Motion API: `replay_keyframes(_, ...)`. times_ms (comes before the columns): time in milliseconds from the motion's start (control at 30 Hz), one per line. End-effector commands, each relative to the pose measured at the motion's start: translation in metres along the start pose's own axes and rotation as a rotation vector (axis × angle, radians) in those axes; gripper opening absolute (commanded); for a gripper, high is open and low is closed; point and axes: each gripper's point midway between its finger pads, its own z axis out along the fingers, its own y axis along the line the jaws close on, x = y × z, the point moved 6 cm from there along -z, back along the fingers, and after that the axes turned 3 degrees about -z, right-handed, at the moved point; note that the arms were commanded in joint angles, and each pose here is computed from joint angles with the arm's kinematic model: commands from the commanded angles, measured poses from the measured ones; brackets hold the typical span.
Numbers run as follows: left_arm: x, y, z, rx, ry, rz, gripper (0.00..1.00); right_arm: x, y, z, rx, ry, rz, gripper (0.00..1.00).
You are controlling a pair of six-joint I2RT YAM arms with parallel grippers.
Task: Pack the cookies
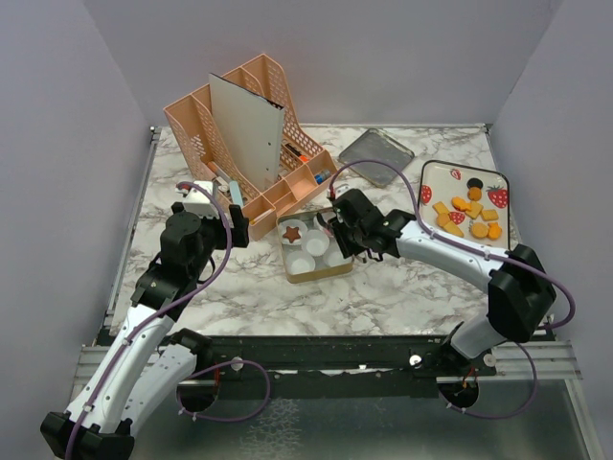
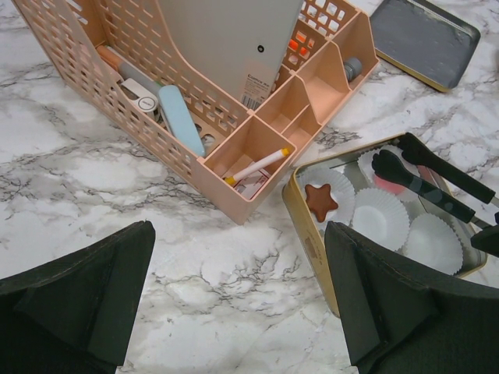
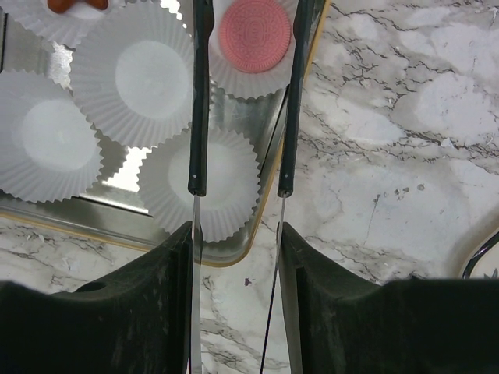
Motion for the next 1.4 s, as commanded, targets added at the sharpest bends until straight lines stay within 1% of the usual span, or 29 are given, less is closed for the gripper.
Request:
replay_keyframes(0, 0.003, -0.001, 0.002, 0.023, 0.002, 0.003, 0.99, -0.014, 0.001, -0.022, -0.027, -0.080, 0.035, 0.44)
replay_keyframes(133, 0.003, -0.002, 0.001, 0.029, -0.001, 0.001, 0.99, -0.019, -0.005, -0.045, -0.016, -0.120, 0.052, 0.44)
replay_keyframes(233, 0.002, -0.003, 0.000, 0.036, -0.004, 0.000, 0.99, -0.019, -0.016, -0.061, 0.039, -0.132, 0.068, 0.42)
replay_keyframes(400, 0.001, -0.004, -0.001, 0.045, -0.010, -0.003, 0.99, -0.012, -0.043, -0.078, 0.167, -0.100, 0.106, 0.40)
replay_keyframes(567, 0.000, -0.004, -0.003, 0.049, -0.016, -0.003, 0.99, -0.003, -0.071, -0.083, 0.248, -0.075, 0.178, 0.40)
replay_keyframes(733, 0.000, -0.005, -0.004, 0.055, -0.019, -0.004, 0.99, 0.011, -0.111, -0.082, 0.308, -0.037, 0.286, 0.39)
replay_keyframes(933, 0.000, -0.006, -0.004, 0.061, -0.021, 0.000, 0.99, 0.017, -0.150, -0.079, 0.342, -0.050, 0.445, 0.39)
replay_keyframes(1033, 0.000, -0.007, -0.005, 0.065, -0.019, 0.002, 0.99, 0.022, -0.170, -0.073, 0.369, -0.037, 0.522, 0.39)
replay_keyframes(1367, 0.000, -0.012, -0.007, 0.087, -0.025, 0.010, 0.99, 0.055, -0.201, -0.044, 0.389, 0.022, 0.680, 0.40)
